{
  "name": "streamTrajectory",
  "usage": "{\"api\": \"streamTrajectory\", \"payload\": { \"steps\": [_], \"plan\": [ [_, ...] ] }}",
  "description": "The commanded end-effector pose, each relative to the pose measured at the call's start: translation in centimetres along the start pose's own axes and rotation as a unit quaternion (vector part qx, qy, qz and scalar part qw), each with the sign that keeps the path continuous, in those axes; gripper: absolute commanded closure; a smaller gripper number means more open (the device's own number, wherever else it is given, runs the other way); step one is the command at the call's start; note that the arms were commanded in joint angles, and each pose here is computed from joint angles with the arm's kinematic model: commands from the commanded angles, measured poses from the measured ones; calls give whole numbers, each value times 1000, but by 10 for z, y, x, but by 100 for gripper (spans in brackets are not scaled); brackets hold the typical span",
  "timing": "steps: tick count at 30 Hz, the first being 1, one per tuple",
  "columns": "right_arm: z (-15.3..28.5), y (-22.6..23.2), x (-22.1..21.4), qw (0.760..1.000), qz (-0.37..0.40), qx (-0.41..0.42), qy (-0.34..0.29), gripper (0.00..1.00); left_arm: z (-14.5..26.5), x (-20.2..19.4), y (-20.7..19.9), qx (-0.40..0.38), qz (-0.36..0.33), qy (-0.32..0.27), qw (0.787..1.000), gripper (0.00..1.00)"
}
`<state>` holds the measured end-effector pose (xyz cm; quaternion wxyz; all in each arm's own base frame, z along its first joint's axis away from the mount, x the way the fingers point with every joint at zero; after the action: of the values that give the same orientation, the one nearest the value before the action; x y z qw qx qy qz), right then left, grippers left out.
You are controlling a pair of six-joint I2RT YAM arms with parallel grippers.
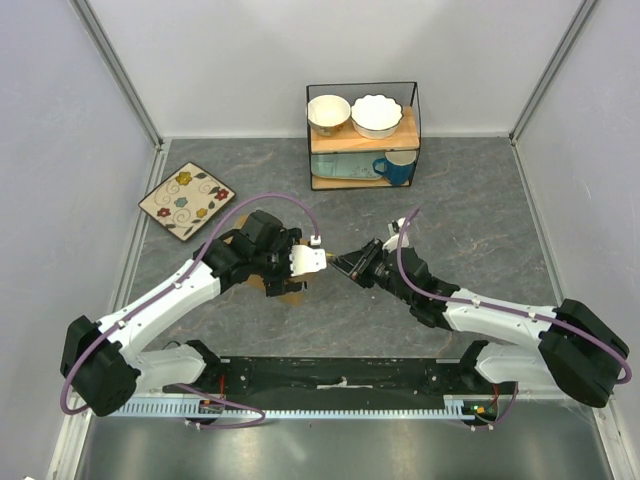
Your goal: Unpack the express box
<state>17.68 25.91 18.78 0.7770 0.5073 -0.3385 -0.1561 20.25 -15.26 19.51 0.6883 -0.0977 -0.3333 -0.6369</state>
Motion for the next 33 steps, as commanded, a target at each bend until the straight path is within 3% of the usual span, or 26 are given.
{"api": "streamTrajectory", "payload": {
  "steps": [1, 13, 33],
  "plan": [
    [-2, 28, -3, 999, -17, 51, 3, 100, -3, -4, 4, 15, -7, 20, 1000, 11],
    [0, 36, -35, 996, -48, 71, 37, 100, -8, -5, 13, 80, -6, 30, 996, 32],
    [8, 25, -58, 996, -44, 55, 60, 100, -10, -4, 10, 66, 15, 37, 997, 37]
  ]
}}
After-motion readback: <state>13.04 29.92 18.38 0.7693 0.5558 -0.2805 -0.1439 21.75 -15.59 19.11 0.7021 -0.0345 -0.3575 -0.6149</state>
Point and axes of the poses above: each gripper's point midway between its finger pads, its own z axis back along the fingers, its own y axis along the line the jaws close on, x = y × z, the point moved 8 cm from there along z, back along the fingers, and after that the axes turned 4 degrees about z, right-handed, at the moved point
